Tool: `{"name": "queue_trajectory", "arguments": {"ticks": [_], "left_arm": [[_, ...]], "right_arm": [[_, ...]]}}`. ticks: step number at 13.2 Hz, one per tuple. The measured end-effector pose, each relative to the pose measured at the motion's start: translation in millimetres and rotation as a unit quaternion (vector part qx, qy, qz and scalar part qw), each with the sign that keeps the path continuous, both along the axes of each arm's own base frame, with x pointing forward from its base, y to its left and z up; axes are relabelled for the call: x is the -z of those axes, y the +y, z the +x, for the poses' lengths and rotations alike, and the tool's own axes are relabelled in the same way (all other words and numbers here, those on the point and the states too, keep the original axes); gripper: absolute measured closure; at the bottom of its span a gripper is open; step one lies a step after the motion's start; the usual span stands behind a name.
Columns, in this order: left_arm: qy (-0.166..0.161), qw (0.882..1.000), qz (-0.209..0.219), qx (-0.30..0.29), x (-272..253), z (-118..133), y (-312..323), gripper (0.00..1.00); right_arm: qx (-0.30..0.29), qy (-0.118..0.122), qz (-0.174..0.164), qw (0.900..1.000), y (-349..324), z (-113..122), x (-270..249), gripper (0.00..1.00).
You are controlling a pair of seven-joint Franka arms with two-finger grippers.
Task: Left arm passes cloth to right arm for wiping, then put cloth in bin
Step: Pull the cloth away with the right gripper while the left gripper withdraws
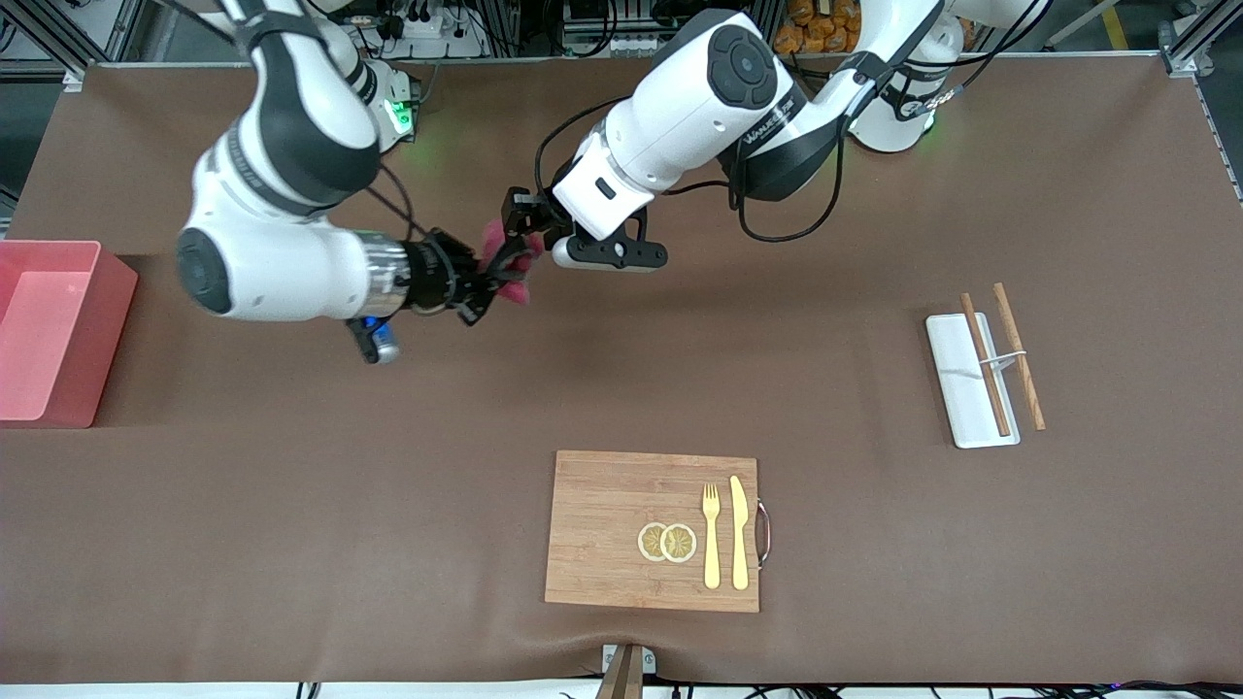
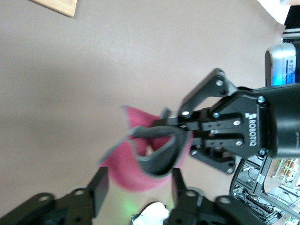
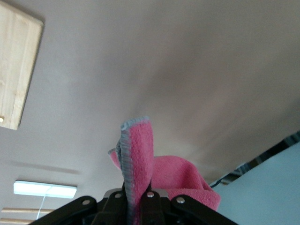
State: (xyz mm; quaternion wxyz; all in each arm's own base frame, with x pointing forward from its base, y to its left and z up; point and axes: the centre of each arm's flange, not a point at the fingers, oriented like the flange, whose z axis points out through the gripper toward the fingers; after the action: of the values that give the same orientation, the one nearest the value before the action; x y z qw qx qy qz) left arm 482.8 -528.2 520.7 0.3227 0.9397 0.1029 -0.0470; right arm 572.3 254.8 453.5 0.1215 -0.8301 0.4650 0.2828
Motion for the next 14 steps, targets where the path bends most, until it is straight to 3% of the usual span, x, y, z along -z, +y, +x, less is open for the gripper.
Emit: {"name": "queue_trajectory", "arguments": {"ticks": [3,5,8,10,14], "left_arm": [[-0.011,1.0,0.005,-0.018,-11,22,27,0.01],[-0.015,0.999,0.036,-0.03,-10,51,66,0.0],[-0.015,0.995,0.091,-0.048,-7,89,131,0.0],[-0.017,0.989,0.134,-0.059,-7,105,170,0.0],[-0.024,0.972,0.219,-0.078,-2,130,236,0.0]], "right_arm": [[-0.065,-0.05,-0.081,0.993,-5,-2,20,0.92],[-0.112,-0.094,-0.128,0.981,16,-14,54,0.92],[-0.168,-0.145,-0.155,0.963,3,-26,124,0.92],[-0.197,-0.152,-0.18,0.952,-28,-24,143,0.92],[-0.264,-0.173,-0.158,0.936,-137,5,150,0.92]]}}
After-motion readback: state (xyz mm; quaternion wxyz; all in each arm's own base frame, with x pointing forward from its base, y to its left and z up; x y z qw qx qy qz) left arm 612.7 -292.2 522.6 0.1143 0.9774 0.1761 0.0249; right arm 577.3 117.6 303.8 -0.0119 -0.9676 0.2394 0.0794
